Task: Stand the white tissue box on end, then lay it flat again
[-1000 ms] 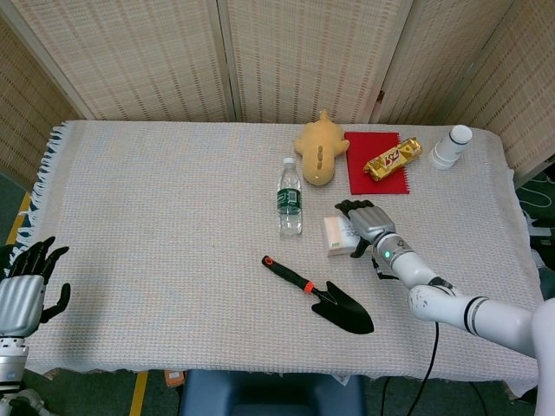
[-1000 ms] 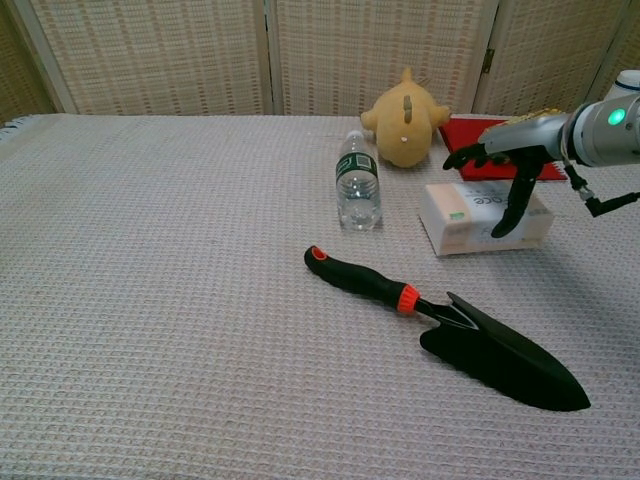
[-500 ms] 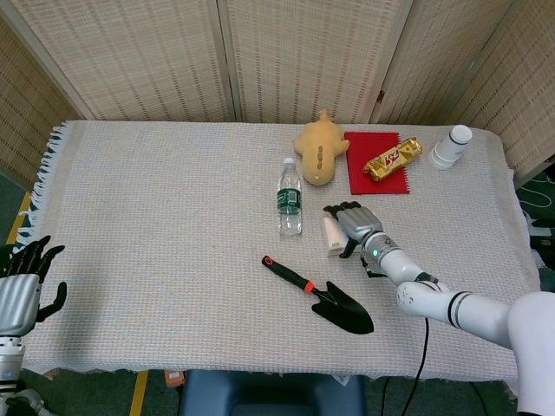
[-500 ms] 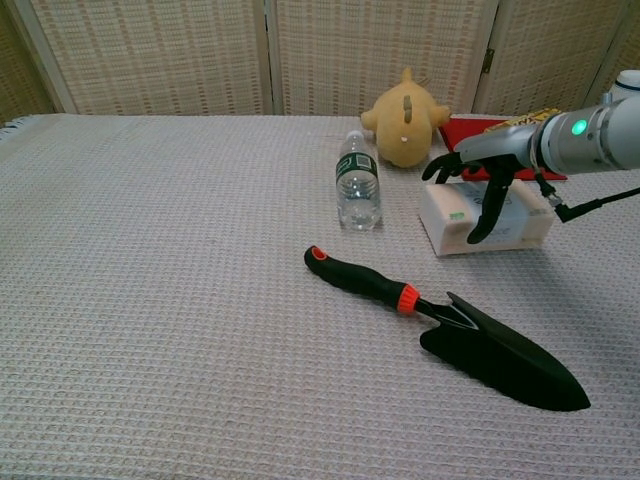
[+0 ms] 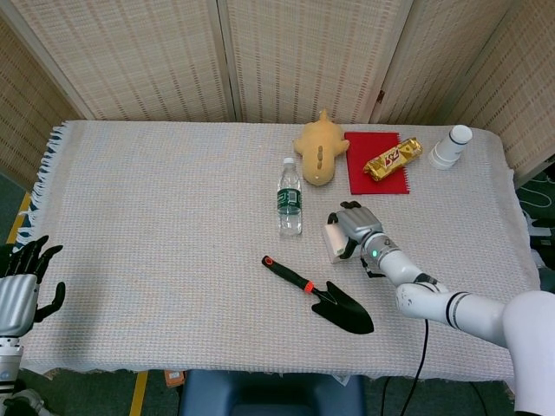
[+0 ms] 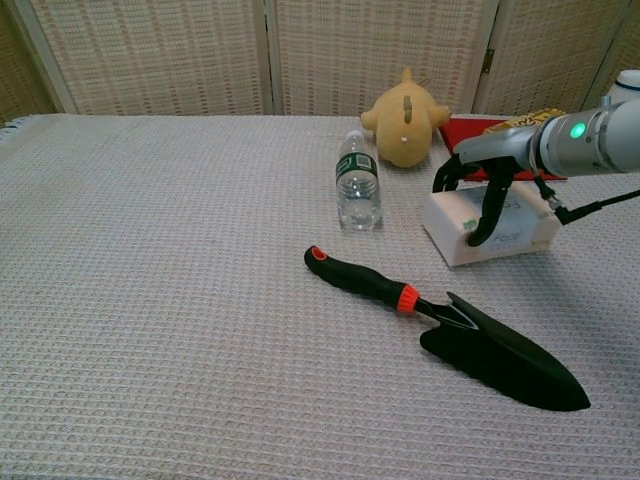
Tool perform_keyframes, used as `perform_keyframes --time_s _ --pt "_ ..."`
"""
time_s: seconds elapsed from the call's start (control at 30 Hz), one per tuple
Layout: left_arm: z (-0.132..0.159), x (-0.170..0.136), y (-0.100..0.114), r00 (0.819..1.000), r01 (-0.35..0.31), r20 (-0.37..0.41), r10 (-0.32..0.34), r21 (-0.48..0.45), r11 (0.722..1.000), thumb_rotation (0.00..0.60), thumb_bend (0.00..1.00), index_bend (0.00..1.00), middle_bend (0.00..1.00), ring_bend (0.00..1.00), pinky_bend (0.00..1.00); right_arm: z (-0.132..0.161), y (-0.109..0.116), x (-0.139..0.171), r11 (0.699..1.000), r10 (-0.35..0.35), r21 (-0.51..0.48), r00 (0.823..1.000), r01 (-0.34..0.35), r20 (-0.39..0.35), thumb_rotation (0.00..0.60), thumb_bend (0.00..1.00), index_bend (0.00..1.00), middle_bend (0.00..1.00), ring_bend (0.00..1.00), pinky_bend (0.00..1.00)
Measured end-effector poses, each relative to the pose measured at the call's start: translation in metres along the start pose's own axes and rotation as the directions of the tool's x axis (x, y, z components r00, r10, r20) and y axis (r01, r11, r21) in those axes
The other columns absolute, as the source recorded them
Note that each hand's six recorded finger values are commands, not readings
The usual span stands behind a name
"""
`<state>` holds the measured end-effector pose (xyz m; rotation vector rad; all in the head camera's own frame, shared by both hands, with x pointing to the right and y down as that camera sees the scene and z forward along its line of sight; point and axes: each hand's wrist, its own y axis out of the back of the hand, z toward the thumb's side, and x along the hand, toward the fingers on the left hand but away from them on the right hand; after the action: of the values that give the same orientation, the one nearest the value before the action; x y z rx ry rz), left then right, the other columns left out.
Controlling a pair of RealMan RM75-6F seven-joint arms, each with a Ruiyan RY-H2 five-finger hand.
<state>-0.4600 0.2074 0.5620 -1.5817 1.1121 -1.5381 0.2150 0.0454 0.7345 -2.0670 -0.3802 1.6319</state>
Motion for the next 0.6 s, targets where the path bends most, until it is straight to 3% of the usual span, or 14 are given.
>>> perform_keyframes --time_s 0.27,0.43,0.53,0.6 --pt "0.0 -0.001 0.0 1.0 0.001 0.001 -0.001 0.002 1.0 0.6 0.48 0.16 0.0 0.0 0.09 0.0 0.007 0.004 0.998 -0.064 -0.017 0.998 0.063 -0.021 0.6 0.0 0.38 0.35 0.17 0.0" --pt "0.001 -0.001 -0.001 1.0 0.002 0.001 -0.002 0.005 1.0 0.6 0.48 0.16 0.0 0.0 0.09 -0.002 0.013 0.011 0.982 -0.143 -0.127 0.989 0.136 -0.046 0.6 0.0 0.4 0.36 0.19 0.0" --pt "0.001 -0.001 -0.001 1.0 0.003 0.003 -0.003 0.006 1.0 0.6 0.48 0.16 0.0 0.0 0.09 -0.008 0.016 0.017 0.947 -0.209 -0.26 0.976 0.188 -0.056 0.6 0.0 0.41 0.36 0.2 0.0" --pt "0.002 -0.001 -0.002 1.0 0.005 0.004 -0.005 0.007 1.0 0.6 0.48 0.16 0.0 0.0 0.09 -0.014 0.018 0.02 0.9 -0.254 -0.38 0.966 0.214 -0.058 0.6 0.0 0.41 0.37 0.2 0.0"
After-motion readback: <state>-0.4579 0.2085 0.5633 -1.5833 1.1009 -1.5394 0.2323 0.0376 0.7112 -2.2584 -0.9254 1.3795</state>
